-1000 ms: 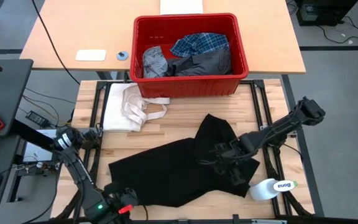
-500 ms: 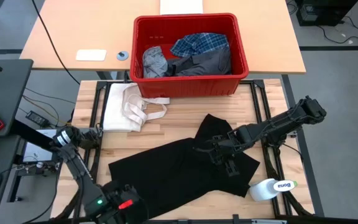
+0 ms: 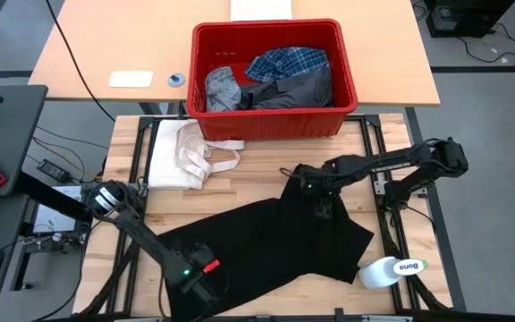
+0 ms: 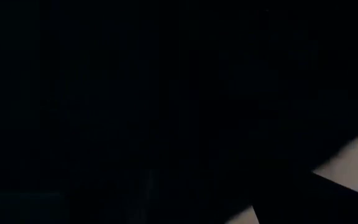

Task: Fold Laundry from Bin
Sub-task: Fold the black shirt

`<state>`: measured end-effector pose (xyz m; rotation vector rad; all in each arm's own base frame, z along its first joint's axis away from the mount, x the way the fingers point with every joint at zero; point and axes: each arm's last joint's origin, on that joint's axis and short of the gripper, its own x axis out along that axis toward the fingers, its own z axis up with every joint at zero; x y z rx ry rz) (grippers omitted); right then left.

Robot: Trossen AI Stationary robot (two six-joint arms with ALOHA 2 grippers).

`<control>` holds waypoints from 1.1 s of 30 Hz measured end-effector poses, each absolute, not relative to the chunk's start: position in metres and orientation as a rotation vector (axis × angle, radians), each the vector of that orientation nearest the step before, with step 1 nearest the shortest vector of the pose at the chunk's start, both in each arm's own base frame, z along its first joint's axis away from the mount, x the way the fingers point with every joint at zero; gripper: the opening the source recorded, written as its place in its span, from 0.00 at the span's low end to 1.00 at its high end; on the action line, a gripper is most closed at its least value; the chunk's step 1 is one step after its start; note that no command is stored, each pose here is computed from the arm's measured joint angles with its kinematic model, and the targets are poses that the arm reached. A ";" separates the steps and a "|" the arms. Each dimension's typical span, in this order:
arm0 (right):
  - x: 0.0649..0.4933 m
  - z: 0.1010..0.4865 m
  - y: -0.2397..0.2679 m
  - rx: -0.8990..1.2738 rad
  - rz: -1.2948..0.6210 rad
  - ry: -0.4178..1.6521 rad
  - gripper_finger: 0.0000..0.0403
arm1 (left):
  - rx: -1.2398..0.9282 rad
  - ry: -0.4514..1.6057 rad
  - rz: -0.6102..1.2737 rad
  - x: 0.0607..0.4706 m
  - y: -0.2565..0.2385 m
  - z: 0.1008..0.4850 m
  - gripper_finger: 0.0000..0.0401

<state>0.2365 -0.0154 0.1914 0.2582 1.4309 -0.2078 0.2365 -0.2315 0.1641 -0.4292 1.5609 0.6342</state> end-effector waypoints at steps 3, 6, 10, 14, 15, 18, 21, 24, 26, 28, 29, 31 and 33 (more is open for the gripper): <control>0.227 0.196 -0.029 0.269 -0.292 1.379 0.57 | -0.423 1.577 0.662 0.227 -0.234 0.158 0.53; 0.216 0.200 -0.044 0.277 -0.410 1.298 0.55 | -0.416 1.575 0.664 0.219 -0.240 0.156 0.52; 0.202 0.196 -0.063 0.303 -0.504 1.180 0.53 | -0.432 1.561 0.684 0.211 -0.247 0.156 0.49; 0.191 0.176 -0.071 0.343 -0.537 1.165 0.53 | -0.449 1.550 0.706 0.206 -0.251 0.156 0.48; 0.190 0.171 -0.071 0.349 -0.536 1.159 0.53 | -0.453 1.548 0.710 0.205 -0.251 0.156 0.47; 0.188 0.158 -0.071 0.342 -0.546 1.144 0.53 | -0.456 1.546 0.714 0.205 -0.251 0.156 0.47; 0.187 0.149 -0.071 0.347 -0.586 1.108 0.53 | -0.443 1.551 0.698 0.205 -0.251 0.156 0.47; 0.185 0.139 -0.074 0.342 -0.613 1.090 0.51 | -0.440 1.552 0.692 0.206 -0.251 0.156 0.47; 0.182 0.131 -0.075 0.352 -0.620 1.103 0.45 | -0.440 1.552 0.691 0.206 -0.252 0.156 0.47; 0.181 0.125 -0.077 0.371 -0.603 1.103 0.35 | -0.439 1.553 0.691 0.206 -0.252 0.156 0.47; 0.181 0.123 -0.077 0.382 -0.594 1.108 0.30 | -0.439 1.553 0.691 0.206 -0.252 0.156 0.47; 0.180 0.121 -0.078 0.395 -0.582 1.118 0.16 | -0.439 1.553 0.693 0.206 -0.251 0.156 0.47; 0.181 0.127 -0.078 0.400 -0.579 1.112 0.05 | -0.438 1.553 0.694 0.205 -0.251 0.156 0.47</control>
